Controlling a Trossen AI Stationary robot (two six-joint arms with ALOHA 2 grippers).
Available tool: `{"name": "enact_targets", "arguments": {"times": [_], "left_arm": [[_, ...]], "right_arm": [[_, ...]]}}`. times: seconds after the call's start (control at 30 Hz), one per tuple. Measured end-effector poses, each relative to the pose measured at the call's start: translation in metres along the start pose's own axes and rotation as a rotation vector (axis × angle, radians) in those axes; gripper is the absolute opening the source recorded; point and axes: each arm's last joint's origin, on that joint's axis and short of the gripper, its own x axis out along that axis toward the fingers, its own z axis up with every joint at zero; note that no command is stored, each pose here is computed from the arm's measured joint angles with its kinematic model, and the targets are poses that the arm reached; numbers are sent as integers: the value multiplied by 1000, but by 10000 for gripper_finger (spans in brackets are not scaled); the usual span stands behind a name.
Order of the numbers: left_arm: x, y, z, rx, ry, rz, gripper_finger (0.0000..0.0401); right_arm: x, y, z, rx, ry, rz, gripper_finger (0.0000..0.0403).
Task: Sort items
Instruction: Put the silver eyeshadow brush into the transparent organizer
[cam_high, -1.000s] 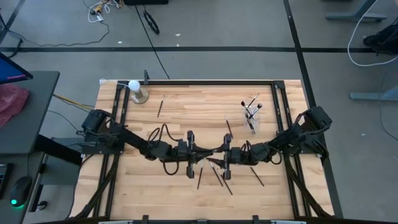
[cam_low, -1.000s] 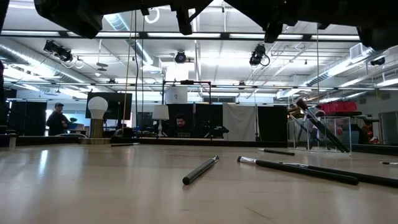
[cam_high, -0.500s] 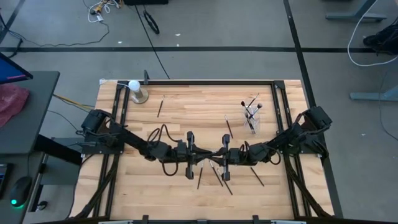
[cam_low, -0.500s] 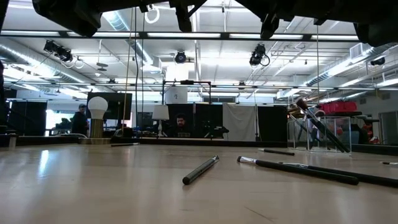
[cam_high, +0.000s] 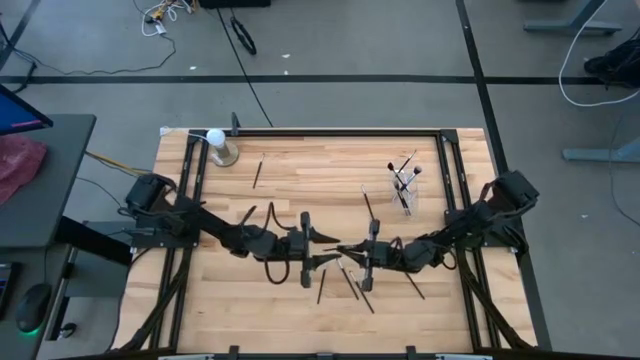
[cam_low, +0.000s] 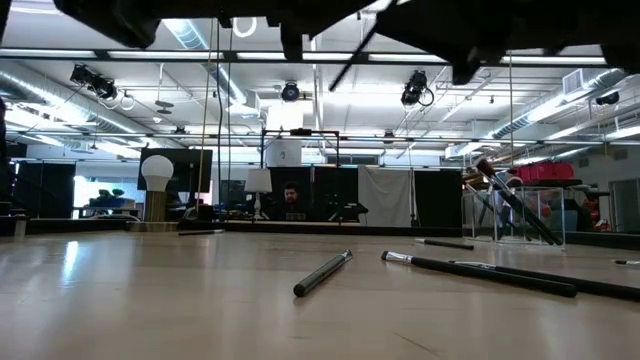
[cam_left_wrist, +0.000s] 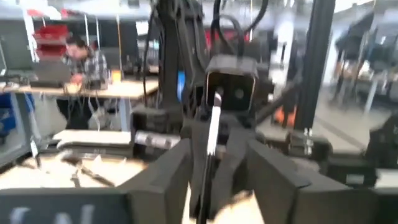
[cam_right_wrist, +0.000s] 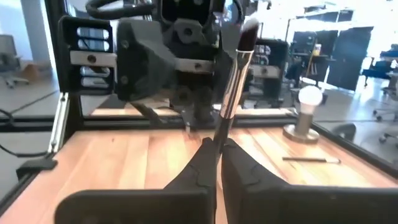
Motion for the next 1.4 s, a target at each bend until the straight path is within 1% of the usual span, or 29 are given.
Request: {"name": "enact_targets", "arguments": {"times": [0.1, 0.2, 0.3, 0.4, 0.47, 0.57, 0.77, 0.93, 1.13, 1.17, 1.4], "left_arm": [[-5, -2, 1, 20, 106, -4, 205], [-11, -6, -4, 35, 198, -16, 229], [-12, -11, -15, 54, 245, -9, 234], [-11, -13, -30, 66, 281, 44, 227], [-9, -13, -36, 63, 277, 69, 217], [-6, -14, -41, 65, 279, 73, 196], [7, -15, -33, 58, 251, 77, 144], [11, -12, -31, 59, 253, 90, 90], [11, -13, -31, 60, 254, 88, 12], [11, -13, -31, 60, 254, 88, 7], [11, -13, -32, 64, 266, 64, 2]], "right_arm": [[-13, 1, -2, 33, 13, 1, 2], [-22, 1, -2, 64, 17, 9, 2], [-27, 0, 0, 89, 9, 20, 1], [-28, -1, 1, 94, 8, 22, 1], [-28, -1, 1, 93, 9, 22, 1], [-28, -1, 0, 91, 16, 29, 2], [-28, -1, -1, 83, 25, 29, 2], [-28, -1, -3, 88, 45, 29, 2], [-28, -1, -5, 81, 62, 30, 3], [-28, -1, -5, 81, 63, 30, 3], [-28, -1, -6, 77, 67, 30, 3]]}}
